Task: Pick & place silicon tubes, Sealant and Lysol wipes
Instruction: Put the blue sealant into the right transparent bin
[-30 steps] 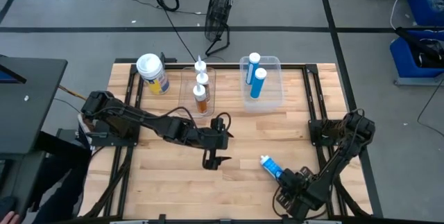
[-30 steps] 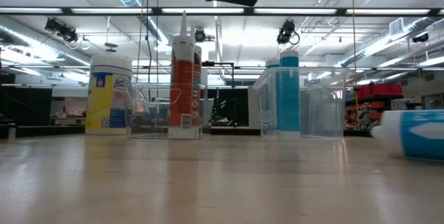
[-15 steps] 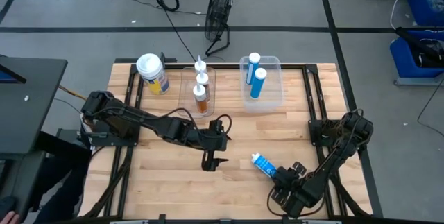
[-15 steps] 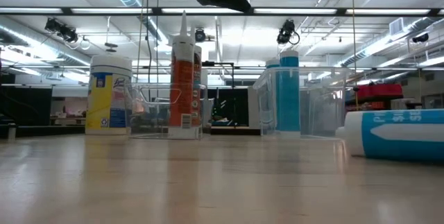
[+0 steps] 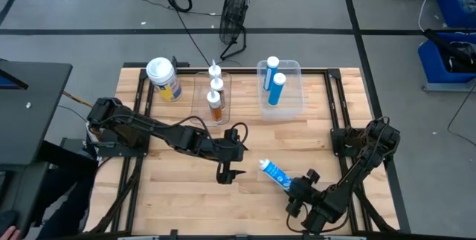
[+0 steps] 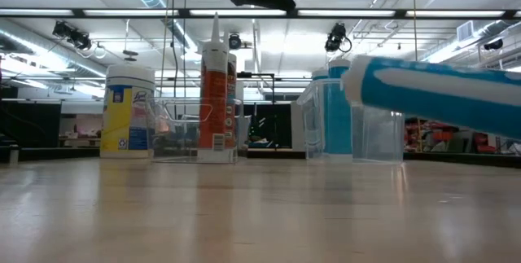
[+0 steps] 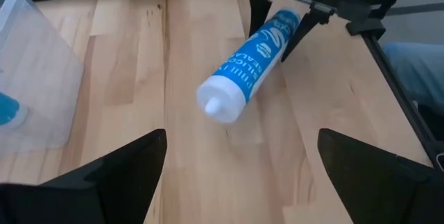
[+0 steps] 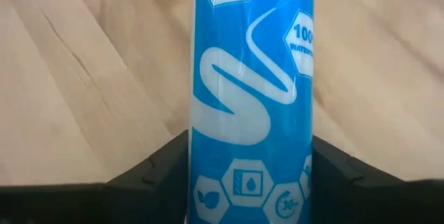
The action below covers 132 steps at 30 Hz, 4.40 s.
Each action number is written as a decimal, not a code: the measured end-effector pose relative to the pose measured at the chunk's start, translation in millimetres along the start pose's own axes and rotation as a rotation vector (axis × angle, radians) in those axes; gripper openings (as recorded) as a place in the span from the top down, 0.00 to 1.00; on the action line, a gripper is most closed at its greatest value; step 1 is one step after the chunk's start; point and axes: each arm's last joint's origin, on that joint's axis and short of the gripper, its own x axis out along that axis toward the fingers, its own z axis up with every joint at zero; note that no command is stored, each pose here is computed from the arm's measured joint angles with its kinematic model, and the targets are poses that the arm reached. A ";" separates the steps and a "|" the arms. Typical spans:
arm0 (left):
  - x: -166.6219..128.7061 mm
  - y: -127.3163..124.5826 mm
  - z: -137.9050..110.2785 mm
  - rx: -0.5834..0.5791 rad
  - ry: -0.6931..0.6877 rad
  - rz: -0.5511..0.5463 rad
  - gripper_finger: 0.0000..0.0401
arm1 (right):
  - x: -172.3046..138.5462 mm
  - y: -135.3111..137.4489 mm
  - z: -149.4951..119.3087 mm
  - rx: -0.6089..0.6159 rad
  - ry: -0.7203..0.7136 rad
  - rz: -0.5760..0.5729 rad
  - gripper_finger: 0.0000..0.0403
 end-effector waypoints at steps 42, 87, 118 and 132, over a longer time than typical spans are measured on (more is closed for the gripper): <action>16.7 -6.6 4.6 -0.039 -0.092 -0.059 0.19 | -5.9 16.8 51.7 -0.203 -0.333 0.004 0.48; -3.4 14.0 38.0 0.083 -0.082 -0.051 0.43 | -6.1 1.9 45.3 -0.168 -0.103 -0.052 0.39; -87.3 136.7 111.2 0.035 -0.132 0.227 0.43 | -8.7 -6.2 31.1 -0.102 0.031 -0.088 0.40; -87.0 192.6 116.9 -0.067 -0.056 0.208 0.43 | -6.1 -4.0 30.3 -0.062 0.010 -0.060 0.40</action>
